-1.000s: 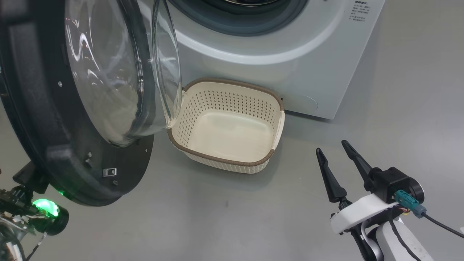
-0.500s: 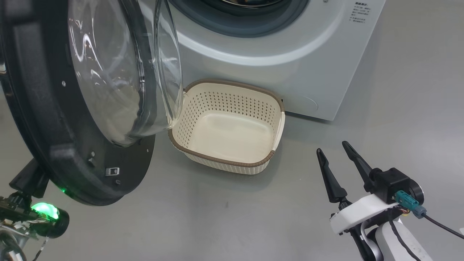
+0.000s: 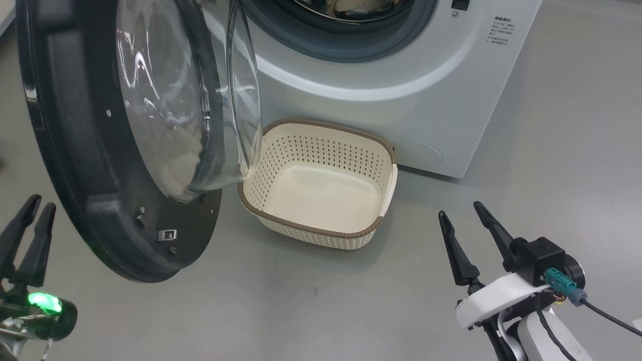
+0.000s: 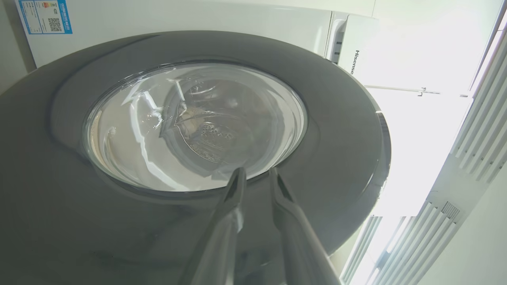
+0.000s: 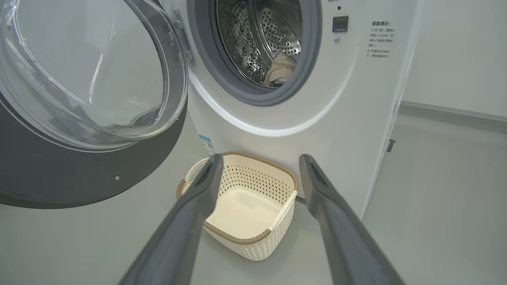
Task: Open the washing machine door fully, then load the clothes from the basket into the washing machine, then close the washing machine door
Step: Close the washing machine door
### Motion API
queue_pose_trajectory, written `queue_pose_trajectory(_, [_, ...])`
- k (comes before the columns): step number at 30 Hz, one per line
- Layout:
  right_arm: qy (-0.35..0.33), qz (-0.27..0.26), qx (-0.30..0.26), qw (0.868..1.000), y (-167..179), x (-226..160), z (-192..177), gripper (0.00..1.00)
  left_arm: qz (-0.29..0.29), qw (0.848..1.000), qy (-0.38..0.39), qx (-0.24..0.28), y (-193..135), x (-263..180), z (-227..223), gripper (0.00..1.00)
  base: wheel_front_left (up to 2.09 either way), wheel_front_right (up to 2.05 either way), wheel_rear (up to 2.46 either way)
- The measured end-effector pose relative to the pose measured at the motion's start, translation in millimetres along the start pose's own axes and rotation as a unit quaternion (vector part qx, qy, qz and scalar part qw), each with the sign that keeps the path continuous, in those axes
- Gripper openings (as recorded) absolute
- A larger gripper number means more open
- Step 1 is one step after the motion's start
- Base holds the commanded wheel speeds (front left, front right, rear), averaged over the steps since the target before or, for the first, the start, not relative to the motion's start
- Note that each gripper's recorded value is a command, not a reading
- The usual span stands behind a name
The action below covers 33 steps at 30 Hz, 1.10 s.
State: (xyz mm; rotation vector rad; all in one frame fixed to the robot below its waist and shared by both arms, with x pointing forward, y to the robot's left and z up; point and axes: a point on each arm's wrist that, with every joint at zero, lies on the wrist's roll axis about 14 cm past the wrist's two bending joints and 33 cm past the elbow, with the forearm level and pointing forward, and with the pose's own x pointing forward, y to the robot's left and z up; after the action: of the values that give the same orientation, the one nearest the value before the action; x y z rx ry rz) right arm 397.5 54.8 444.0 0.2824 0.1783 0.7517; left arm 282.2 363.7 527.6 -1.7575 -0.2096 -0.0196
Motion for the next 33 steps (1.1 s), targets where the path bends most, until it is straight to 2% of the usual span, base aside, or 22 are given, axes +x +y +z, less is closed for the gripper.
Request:
queue_pose_trajectory(10, [-0.001, 0.006, 0.002, 1.000, 7, -2, 0, 1.00, -0.013, 0.998, -0.057, 0.005, -6, -13, 17, 1.00, 0.00, 0.00, 0.00])
queue_pose_trajectory(16, [-0.002, 0.008, 0.002, 1.000, 9, -2, 1, 1.00, 0.000, 0.996, -0.082, 0.031, -7, -17, 24, 1.00, 0.00, 0.00, 0.00])
queue_pose_trajectory(20, [-0.002, 0.008, 0.002, 1.000, 9, -2, 1, 1.00, 0.017, 0.991, -0.103, 0.085, -14, -22, 32, 1.00, 0.00, 0.00, 0.00])
queue_pose_trajectory(21, [-0.002, 0.008, 0.002, 1.000, 9, -2, 1, 1.00, 0.017, 0.991, -0.103, 0.085, -14, -22, 32, 1.00, 0.00, 0.00, 0.00])
queue_pose_trajectory(26, [-0.002, 0.008, 0.003, 1.000, 9, -2, 0, 1.00, 0.030, 0.977, -0.140, 0.156, -29, -24, 44, 1.00, 0.00, 0.00, 0.00])
queue_pose_trajectory(33, [0.000, 0.007, 0.005, 1.000, 9, -2, -1, 1.00, 0.062, 0.943, -0.170, 0.280, -47, -28, 51, 1.00, 0.00, 0.00, 0.00])
